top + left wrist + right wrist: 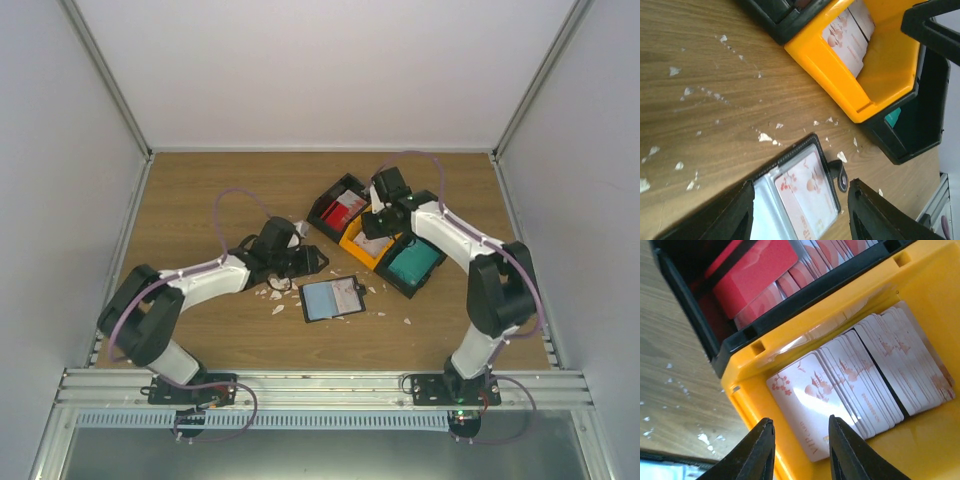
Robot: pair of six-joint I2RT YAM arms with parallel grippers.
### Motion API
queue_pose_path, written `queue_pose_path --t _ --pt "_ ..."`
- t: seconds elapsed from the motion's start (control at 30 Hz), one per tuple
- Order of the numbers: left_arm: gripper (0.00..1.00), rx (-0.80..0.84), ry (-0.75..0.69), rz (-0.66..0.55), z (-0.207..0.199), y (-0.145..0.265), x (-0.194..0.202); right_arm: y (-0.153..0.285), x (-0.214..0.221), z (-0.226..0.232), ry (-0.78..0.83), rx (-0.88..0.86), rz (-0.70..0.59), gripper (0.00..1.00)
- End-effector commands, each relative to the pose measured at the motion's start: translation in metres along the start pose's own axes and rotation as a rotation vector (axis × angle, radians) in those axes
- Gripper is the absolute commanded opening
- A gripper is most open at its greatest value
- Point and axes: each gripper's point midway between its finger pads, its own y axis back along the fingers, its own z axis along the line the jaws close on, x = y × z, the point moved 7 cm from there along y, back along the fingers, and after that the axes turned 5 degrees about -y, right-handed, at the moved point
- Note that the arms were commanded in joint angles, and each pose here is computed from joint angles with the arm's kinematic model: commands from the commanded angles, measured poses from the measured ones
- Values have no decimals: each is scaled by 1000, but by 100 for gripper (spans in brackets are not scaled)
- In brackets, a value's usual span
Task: Put the credit cards into the card holder
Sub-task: Pick up the credit card from the storage box.
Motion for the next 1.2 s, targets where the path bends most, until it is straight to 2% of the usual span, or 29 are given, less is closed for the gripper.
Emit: queue_pose_path --t 0.0,0.27,0.4,0.57,0.93,1.17 --pt "52 88 -51 -24 -12 -14 -24 -17 -7 -7 29 42 51 31" --pt "52 114 -22 -4 -11 -49 -39 -54 -4 -13 50 72 142 30" --pt "55 103 -3 -4 -7 -63 -43 -64 1 -15 59 71 168 34" --pt "54 90 4 0 -3 -77 -47 -77 6 -17 64 76 195 35" --pt "52 83 11 17 1 -92 -50 -83 7 -21 90 101 201 37" --pt "47 85 13 30 3 -101 -50 -73 5 -14 86 41 198 31"
